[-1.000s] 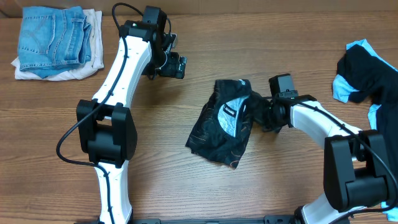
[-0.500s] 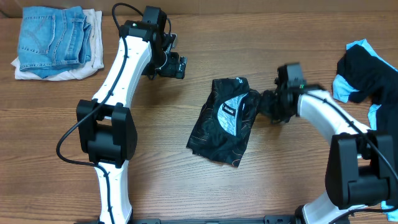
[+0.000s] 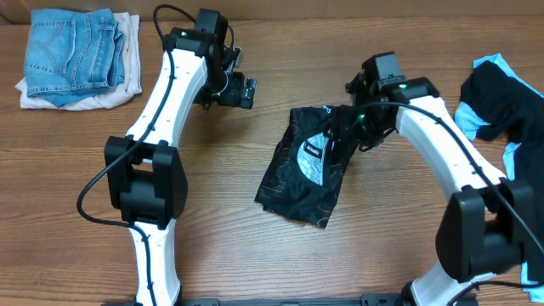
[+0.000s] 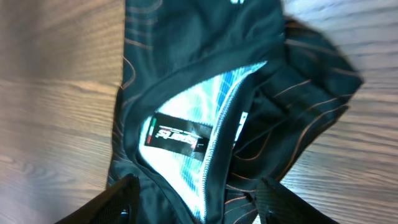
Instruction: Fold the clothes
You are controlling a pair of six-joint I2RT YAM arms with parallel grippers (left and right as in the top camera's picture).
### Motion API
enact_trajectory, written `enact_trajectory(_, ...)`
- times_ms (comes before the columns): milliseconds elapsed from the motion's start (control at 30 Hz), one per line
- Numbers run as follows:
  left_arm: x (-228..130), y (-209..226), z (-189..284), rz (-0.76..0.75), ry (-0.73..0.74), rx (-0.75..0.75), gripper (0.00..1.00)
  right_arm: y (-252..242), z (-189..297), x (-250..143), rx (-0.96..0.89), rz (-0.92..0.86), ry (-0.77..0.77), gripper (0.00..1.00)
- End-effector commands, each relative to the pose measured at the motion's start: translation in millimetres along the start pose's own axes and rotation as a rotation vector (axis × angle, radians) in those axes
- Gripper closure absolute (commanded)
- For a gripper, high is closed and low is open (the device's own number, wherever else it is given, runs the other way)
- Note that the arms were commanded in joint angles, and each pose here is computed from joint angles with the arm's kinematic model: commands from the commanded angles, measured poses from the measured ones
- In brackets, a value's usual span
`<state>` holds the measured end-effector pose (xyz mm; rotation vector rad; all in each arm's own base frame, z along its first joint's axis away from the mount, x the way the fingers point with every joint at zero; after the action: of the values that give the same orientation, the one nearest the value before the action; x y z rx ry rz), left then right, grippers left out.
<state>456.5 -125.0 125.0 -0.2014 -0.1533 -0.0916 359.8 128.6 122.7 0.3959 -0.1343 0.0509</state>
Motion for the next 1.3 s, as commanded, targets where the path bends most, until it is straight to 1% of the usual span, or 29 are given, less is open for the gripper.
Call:
enact_trajectory(0,2,-5,8,0.001,-0.015,-0.016,0.00,-8,-25,-12,-0.002,-0.003,0.081,0.38)
enact_trajectory(167,1,-5,8,0.001,-0.013,-0.016,0.00,-17,-48,-16,-0.007,-0.041,0.142,0.50)
enact_trajectory(300,1,-5,8,0.001,-0.013,-0.016,0.00,-18,-59,-18,-0.010,-0.038,0.163,0.52)
enact_trajectory(333,1,-5,8,0.001,-0.013,-0.016,0.00,-18,-62,-19,-0.011,-0.037,0.168,0.54)
enact_trajectory(533,1,-5,8,0.001,-0.014,-0.016,0.00,-18,-64,-20,-0.011,-0.036,0.174,0.60)
enact_trajectory(633,1,-5,8,0.001,-0.013,-0.016,0.00,-18,-65,-17,-0.009,-0.036,0.165,0.69)
enact_trajectory(700,1,-5,8,0.001,-0.013,-0.016,0.00,-16,-65,-16,0.001,-0.032,0.160,0.72)
enact_trajectory(933,1,-5,8,0.001,-0.012,-0.016,0.00,-10,-71,-20,0.001,-0.015,0.176,0.73)
enact_trajectory(967,1,-5,8,0.001,-0.012,-0.015,0.00,-9,-72,-20,0.001,-0.012,0.177,0.74)
enact_trajectory(1033,1,-5,8,0.001,-0.012,-0.015,0.00,-8,-73,-20,-0.005,-0.011,0.175,0.81)
enact_trajectory(1100,1,-5,8,0.001,-0.013,-0.016,0.00,-11,-73,-18,-0.028,-0.038,0.164,0.93)
enact_trajectory(1133,1,-5,8,0.001,-0.013,-0.016,0.00,-14,-73,-18,-0.053,-0.056,0.158,0.96)
enact_trajectory(1267,1,-5,8,0.001,-0.012,-0.015,0.00,-21,-70,-14,-0.112,-0.072,0.139,0.96)
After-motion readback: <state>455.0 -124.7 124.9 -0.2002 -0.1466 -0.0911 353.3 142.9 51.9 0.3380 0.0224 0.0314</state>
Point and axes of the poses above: each gripper's point midway between its finger pads, its own z axis back along the fingers, its own y axis along the line the jaws close on, x = y × z, the point moved 3 cm from there along z, back along the fingers, and after that the axes turned 5 degrees about z, right-handed, at the moved point
